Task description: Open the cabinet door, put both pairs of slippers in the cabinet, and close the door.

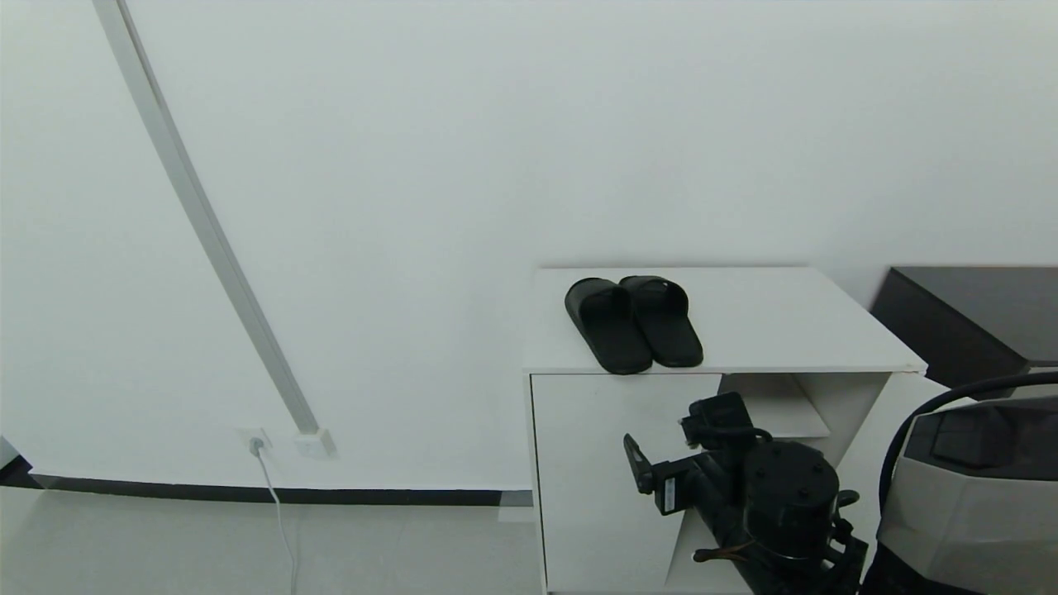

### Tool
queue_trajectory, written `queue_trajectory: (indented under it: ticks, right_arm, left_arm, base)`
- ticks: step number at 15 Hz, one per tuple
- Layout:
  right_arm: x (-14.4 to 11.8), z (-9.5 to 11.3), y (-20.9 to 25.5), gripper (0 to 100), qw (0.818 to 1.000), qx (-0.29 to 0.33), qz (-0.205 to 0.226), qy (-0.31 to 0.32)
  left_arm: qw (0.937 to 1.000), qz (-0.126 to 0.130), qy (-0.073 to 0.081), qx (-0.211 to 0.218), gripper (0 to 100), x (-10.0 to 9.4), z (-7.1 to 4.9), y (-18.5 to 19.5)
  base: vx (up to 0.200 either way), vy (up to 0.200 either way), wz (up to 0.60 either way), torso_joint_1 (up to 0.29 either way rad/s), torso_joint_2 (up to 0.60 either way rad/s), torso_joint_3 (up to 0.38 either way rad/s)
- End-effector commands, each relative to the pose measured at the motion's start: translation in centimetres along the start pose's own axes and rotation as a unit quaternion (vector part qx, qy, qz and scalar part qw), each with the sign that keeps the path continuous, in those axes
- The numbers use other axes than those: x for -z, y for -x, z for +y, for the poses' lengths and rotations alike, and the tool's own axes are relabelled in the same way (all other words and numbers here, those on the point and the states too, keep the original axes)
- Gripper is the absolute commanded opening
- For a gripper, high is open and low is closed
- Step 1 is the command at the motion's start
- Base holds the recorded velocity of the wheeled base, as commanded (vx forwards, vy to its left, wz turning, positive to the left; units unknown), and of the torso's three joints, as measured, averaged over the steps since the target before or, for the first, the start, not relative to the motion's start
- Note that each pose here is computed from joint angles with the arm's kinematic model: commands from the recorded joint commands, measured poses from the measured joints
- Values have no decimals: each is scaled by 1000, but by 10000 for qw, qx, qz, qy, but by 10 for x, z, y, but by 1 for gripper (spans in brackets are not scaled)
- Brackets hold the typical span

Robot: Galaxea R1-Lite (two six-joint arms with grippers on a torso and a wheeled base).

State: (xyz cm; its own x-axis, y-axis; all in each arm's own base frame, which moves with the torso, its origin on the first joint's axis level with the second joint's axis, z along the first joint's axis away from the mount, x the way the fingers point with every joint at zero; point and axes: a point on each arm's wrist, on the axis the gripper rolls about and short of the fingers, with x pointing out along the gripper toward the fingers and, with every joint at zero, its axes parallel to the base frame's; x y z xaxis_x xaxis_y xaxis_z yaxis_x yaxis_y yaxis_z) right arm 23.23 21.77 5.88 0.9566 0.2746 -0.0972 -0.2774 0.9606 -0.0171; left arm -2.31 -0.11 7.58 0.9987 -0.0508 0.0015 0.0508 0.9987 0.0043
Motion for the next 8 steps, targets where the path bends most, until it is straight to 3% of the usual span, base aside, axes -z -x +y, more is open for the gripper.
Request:
queue_trajectory:
  ticks: [1,8]
  right_arm:
    - [-4,-3,-3,100,9999,50,-89,-49]
    - [-79,-5,-21,100,9995,230,181,-115]
  left_arm:
    - [10000,7,-1,-1,0,0,0,0]
    - [10000,7,6,-1,0,0,0,0]
  base:
    - [0,0,0,0,0,0]
    - [0,0,0,0,0,0]
